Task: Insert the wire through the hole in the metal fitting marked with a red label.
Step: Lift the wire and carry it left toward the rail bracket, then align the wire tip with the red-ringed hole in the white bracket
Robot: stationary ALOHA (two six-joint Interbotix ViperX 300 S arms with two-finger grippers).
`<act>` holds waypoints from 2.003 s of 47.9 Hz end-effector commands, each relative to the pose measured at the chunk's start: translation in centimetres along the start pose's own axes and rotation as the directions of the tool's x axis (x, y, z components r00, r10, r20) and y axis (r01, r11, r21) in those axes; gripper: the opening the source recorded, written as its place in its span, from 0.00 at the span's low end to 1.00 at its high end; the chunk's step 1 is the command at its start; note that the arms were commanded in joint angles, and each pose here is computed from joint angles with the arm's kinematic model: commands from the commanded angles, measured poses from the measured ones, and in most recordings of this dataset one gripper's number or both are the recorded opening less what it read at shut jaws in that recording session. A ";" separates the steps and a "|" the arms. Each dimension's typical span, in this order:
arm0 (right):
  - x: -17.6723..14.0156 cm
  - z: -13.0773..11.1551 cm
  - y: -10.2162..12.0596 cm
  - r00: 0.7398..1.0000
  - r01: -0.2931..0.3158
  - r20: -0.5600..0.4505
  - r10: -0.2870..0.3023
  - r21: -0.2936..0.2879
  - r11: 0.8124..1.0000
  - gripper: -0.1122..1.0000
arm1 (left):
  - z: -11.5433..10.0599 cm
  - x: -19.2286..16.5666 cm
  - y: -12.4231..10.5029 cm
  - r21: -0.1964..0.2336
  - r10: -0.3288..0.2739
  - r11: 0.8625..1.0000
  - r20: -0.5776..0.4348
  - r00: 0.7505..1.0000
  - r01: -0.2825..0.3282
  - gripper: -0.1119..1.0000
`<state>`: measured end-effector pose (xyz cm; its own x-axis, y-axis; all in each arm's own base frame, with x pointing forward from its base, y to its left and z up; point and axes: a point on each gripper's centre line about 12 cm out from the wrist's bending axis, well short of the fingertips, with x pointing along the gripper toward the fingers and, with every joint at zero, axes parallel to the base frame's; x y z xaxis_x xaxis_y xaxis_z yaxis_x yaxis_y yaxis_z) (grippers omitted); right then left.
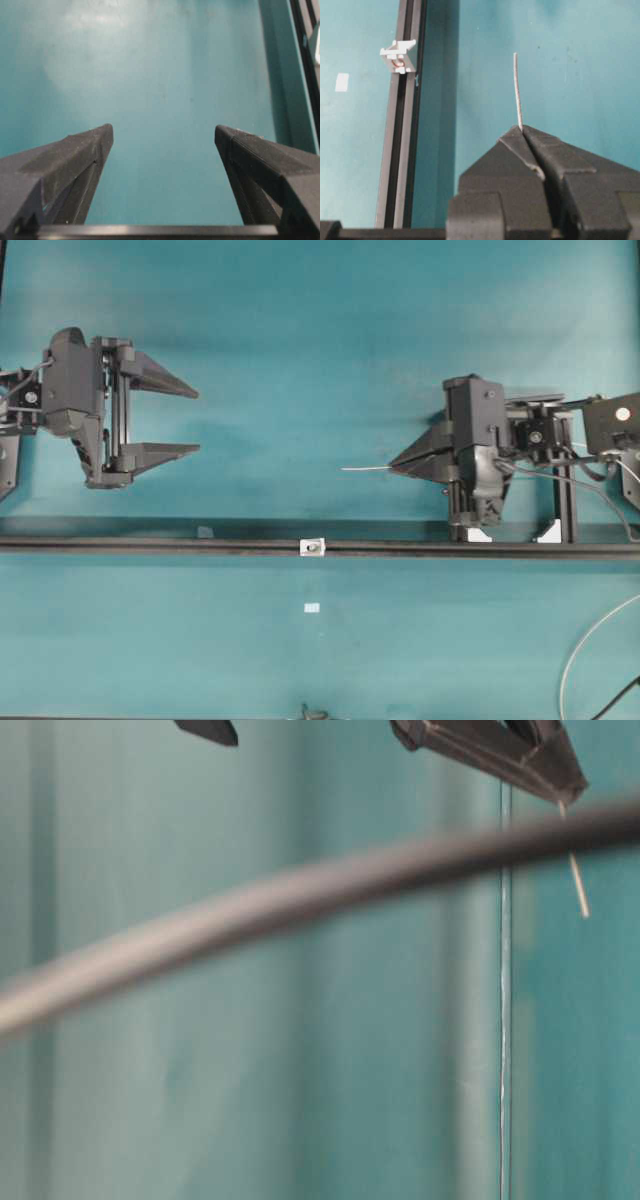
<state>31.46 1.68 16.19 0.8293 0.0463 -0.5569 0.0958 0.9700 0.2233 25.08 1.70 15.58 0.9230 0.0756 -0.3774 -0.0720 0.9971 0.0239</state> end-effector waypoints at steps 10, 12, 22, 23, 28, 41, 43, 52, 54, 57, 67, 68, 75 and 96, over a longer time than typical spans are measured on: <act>-1.7 1.4 1.0 0.991 -0.050 0.123 0.049 0.004 0.999 0.09 | 0.5 -0.6 -0.2 -0.044 -0.001 0.999 0.101 0.995 0.005 0.72; -2.0 1.4 1.1 0.989 -0.057 0.138 0.056 0.003 0.998 0.09 | 0.4 -0.7 -0.3 -0.051 -0.007 0.999 0.098 0.995 0.012 0.72; -2.6 1.2 2.0 0.975 -0.103 0.201 0.099 0.007 0.995 0.09 | 0.8 -0.6 -1.4 -0.050 -0.049 0.997 0.117 0.992 0.055 0.72; -2.6 1.2 2.2 0.973 -0.109 0.205 0.105 0.008 0.994 0.09 | 0.9 -0.6 -1.6 -0.049 -0.055 0.997 0.122 0.991 0.061 0.72; -2.7 0.7 3.0 0.966 -0.137 0.221 0.131 0.011 0.990 0.09 | 1.2 -0.6 -1.9 -0.048 -0.066 0.996 0.144 0.987 0.074 0.72; -1.9 -0.8 4.1 0.963 -0.157 0.234 0.137 0.066 0.985 0.09 | 1.0 -0.6 -2.9 -0.054 -0.096 0.993 0.189 0.977 0.108 0.72; -1.7 -1.1 4.3 0.964 -0.155 0.229 0.136 0.068 0.986 0.09 | 0.8 -0.4 -3.0 -0.057 -0.100 0.992 0.180 0.979 0.112 0.72; -0.8 -2.0 5.5 0.967 -0.116 0.239 0.092 0.088 0.989 0.09 | 0.1 0.7 -3.5 -0.078 -0.110 0.989 0.172 0.979 0.125 0.72; -0.8 -2.2 5.8 0.967 -0.103 0.242 0.078 0.093 0.990 0.09 | 0.0 1.0 -3.6 -0.079 -0.112 0.989 0.175 0.978 0.127 0.72; -0.7 -2.6 6.1 0.967 -0.082 0.247 0.057 0.093 0.992 0.09 | -0.2 1.2 -3.8 -0.077 -0.117 0.988 0.181 0.977 0.132 0.72; 0.1 -3.9 7.3 0.974 -0.013 0.227 -0.012 0.109 0.994 0.09 | -1.0 2.8 -4.7 -0.064 -0.140 0.986 0.178 0.974 0.153 0.72; 0.2 -4.0 7.4 0.975 -0.009 0.223 -0.016 0.110 0.994 0.09 | -1.0 2.9 -4.8 -0.063 -0.141 0.986 0.178 0.974 0.154 0.72; 0.9 -4.5 7.9 0.977 0.000 0.210 -0.021 0.099 0.995 0.09 | -1.6 3.8 -5.3 -0.057 -0.151 0.985 0.168 0.974 0.163 0.72; 2.4 -5.9 8.0 0.980 0.031 0.194 -0.044 0.071 0.997 0.09 | -2.6 4.6 -6.8 -0.037 -0.194 0.979 0.139 0.971 0.201 0.72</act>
<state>30.58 10.56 11.41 0.9043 -0.0490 -0.4240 0.1702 0.9524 0.2529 28.47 -4.21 10.73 0.9571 -0.1046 -0.2704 0.0851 0.9929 -0.0828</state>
